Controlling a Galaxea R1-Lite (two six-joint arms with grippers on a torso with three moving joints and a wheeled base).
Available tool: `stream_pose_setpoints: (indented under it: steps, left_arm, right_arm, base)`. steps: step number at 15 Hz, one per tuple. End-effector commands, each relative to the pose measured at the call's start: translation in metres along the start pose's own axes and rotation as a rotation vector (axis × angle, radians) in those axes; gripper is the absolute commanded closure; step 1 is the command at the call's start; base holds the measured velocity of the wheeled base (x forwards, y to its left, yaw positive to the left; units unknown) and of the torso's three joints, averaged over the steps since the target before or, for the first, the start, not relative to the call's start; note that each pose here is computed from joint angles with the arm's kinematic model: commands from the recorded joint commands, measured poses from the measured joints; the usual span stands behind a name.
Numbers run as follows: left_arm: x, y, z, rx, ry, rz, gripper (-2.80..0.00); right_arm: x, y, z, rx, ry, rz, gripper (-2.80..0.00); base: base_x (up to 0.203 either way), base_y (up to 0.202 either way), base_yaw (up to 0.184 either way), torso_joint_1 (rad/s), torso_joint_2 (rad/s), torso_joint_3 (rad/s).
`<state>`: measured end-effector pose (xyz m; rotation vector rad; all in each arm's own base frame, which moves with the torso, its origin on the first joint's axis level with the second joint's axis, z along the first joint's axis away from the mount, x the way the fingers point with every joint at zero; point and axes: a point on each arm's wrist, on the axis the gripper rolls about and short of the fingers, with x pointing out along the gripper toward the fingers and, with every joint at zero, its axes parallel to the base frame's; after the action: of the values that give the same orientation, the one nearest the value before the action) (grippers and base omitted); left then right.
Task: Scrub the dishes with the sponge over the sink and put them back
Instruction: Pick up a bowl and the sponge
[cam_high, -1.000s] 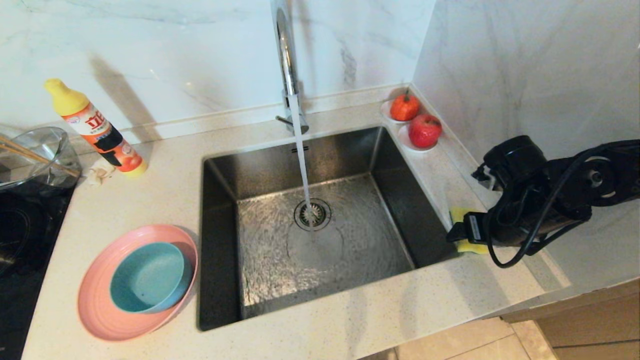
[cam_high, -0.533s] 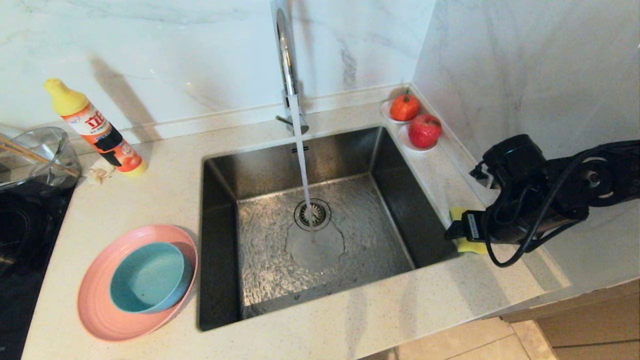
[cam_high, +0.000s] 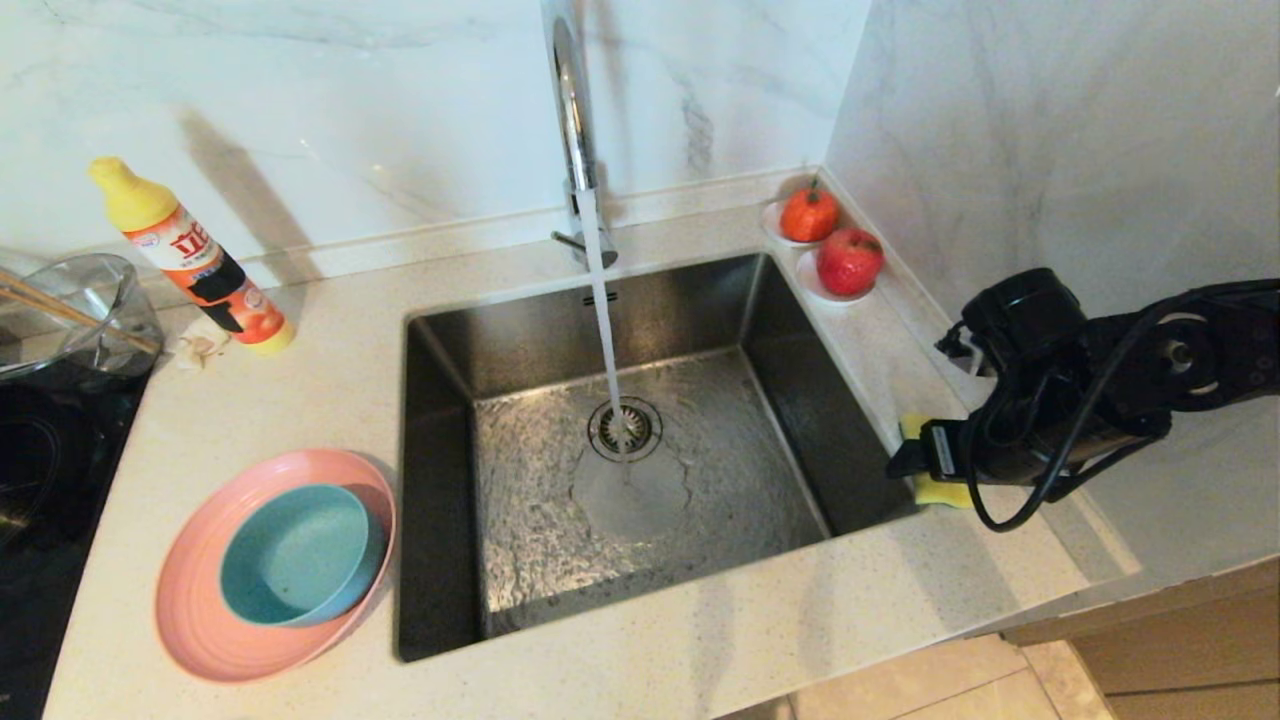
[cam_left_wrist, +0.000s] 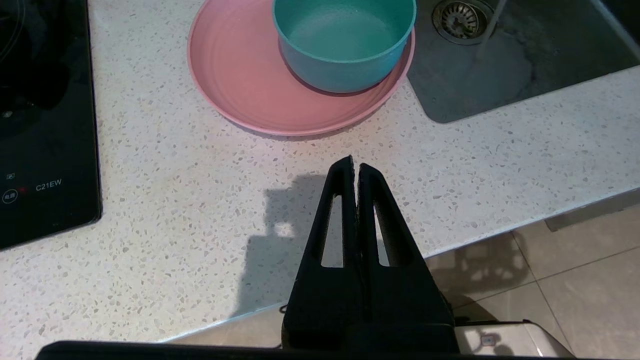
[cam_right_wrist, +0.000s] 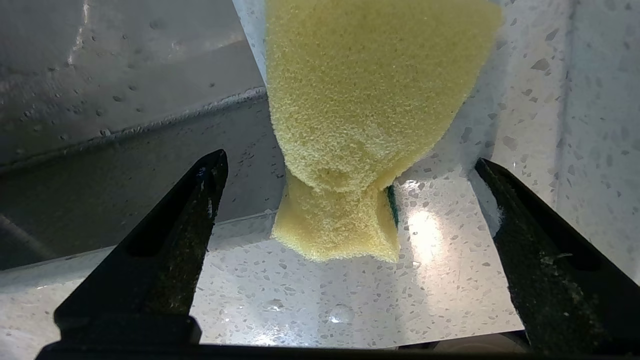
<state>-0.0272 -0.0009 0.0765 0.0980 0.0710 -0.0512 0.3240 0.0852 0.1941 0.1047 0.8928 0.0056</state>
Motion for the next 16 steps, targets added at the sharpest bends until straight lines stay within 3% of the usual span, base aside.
stream_pose_setpoints:
  steps: [1,3,4,16]
  left_arm:
    - [0.000,0.000,0.000,0.001,0.000,-0.001,0.00]
    - [0.000,0.000,0.000,0.000,0.000,0.000,0.00]
    - [0.000,0.000,0.000,0.000,0.000,0.000,0.00]
    - [0.000,0.000,0.000,0.000,0.000,0.000,0.00]
  right_arm:
    - [0.001,0.000,0.000,0.002,0.006,-0.002,-2.80]
    - [0.001,0.000,0.000,0.001,0.004,0.000,-2.80]
    - [0.000,0.000,0.000,0.003,0.002,0.001,0.00]
    - [-0.009,0.000,0.004,0.001,-0.019,0.006,0.00]
  base:
    - [0.000,0.000,0.000,0.000,0.00,0.000]
    - [0.000,0.000,0.000,0.000,0.00,0.000]
    - [0.000,0.000,0.000,0.000,0.00,0.000]
    - [0.000,0.000,0.000,0.000,0.00,0.000]
